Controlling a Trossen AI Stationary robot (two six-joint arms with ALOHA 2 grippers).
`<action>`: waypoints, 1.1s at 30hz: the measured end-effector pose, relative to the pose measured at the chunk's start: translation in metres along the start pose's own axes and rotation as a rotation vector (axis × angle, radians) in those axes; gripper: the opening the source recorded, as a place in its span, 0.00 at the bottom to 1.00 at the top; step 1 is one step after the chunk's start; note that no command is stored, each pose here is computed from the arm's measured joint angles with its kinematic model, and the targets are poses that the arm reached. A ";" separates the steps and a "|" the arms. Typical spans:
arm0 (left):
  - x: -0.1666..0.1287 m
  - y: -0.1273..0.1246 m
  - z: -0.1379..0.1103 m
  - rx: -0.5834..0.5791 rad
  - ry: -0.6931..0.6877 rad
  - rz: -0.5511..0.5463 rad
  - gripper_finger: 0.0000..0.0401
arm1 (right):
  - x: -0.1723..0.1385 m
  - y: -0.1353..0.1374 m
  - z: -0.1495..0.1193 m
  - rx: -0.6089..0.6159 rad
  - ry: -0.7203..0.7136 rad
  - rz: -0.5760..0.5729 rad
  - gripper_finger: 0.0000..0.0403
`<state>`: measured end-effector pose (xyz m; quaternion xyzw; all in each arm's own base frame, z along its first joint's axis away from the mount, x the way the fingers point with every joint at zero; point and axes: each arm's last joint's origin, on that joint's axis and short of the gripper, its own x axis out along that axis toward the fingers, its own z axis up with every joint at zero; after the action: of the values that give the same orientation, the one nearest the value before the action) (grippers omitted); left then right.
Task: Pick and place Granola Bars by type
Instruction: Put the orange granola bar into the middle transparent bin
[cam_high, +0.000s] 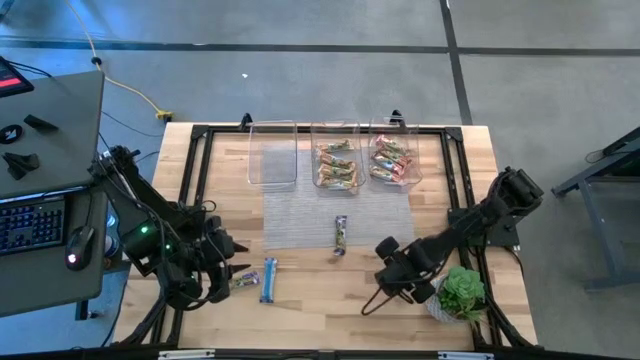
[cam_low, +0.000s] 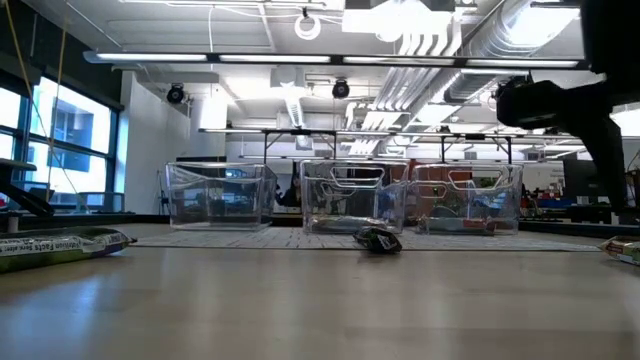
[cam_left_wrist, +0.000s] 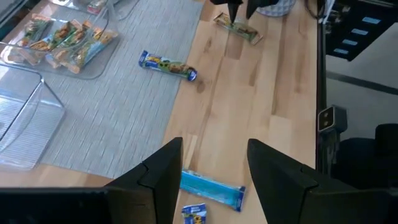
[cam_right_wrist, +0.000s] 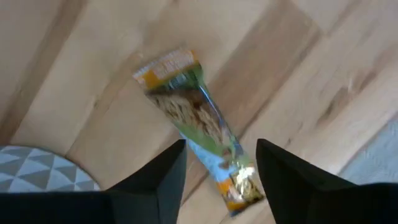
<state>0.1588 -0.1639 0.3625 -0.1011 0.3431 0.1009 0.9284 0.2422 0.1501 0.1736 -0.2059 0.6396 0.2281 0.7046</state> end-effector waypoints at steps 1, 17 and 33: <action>0.000 0.000 0.000 0.000 0.000 0.000 0.44 | 0.001 0.003 0.000 -0.024 -0.004 0.000 0.45; 0.000 -0.002 0.003 -0.023 -0.059 0.006 0.44 | 0.026 0.008 -0.007 -0.059 -0.098 -0.006 0.50; 0.000 -0.002 0.003 -0.015 -0.043 -0.004 0.44 | 0.031 -0.015 0.009 -0.040 -0.330 -0.193 0.40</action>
<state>0.1609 -0.1653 0.3647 -0.1067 0.3223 0.1035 0.9349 0.2604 0.1446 0.1441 -0.2401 0.4881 0.2031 0.8142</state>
